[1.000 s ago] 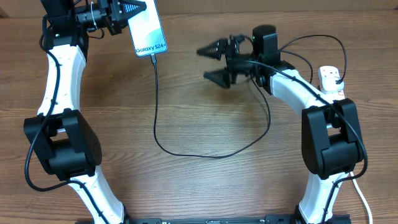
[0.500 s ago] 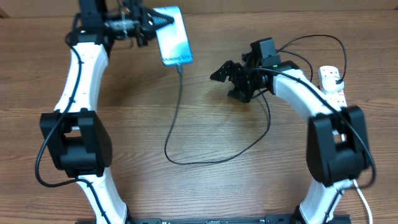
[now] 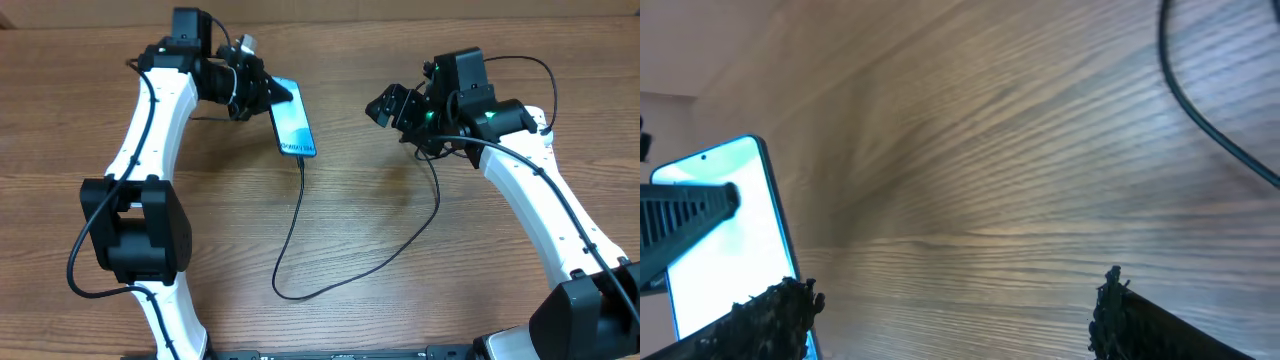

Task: Plug charger to phone and switch on socket
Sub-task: 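Lower the phone with the left gripper toward the table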

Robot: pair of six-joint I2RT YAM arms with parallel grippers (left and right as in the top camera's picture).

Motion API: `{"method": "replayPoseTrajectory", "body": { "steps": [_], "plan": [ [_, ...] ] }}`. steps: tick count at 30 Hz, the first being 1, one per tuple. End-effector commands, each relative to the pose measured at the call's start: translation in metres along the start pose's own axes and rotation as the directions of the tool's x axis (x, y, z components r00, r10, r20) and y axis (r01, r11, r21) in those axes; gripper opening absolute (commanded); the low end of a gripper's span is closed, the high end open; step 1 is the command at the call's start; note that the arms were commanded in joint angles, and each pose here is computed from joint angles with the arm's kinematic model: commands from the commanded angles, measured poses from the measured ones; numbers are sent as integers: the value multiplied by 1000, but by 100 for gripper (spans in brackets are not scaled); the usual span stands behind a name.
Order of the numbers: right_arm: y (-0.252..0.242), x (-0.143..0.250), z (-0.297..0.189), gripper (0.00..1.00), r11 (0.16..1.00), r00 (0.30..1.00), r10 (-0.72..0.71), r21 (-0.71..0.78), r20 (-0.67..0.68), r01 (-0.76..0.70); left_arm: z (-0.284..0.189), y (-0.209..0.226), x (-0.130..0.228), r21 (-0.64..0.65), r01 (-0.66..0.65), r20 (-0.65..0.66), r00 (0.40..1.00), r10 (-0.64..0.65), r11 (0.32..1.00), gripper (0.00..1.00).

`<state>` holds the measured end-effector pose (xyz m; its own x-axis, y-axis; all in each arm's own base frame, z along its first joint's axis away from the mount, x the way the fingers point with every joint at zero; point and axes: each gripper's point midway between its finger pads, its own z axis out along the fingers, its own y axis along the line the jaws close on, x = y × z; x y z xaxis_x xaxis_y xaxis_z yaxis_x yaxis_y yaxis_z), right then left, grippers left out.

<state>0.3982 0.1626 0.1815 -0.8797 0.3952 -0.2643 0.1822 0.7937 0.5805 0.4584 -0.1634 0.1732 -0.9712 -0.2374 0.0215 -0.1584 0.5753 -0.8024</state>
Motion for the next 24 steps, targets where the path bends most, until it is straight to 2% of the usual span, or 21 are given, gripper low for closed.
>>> {"method": "replayPoseTrajectory", "body": {
  "steps": [1, 5, 12, 24],
  "plan": [
    [-1, -3, -10, 91, 999, 999, -31, 25, 28, 30, 12, 5, 5, -108, -95, 3, 995, 96, 990, 4],
    [-7, 2, -10, 91, 998, 1000, -21, 52, 10, 20, 29, 3, 16, -158, -124, -20, 992, 122, 980, 4],
    [-15, 6, -11, 90, 996, 1000, -13, 85, -4, 14, 57, 4, 31, -171, -135, -84, 989, 122, 976, 4],
    [-22, 9, -11, 90, 993, 1000, -6, 122, -10, 7, 80, 27, 34, -199, -62, -123, 992, 38, 978, 4]
  ]
}}
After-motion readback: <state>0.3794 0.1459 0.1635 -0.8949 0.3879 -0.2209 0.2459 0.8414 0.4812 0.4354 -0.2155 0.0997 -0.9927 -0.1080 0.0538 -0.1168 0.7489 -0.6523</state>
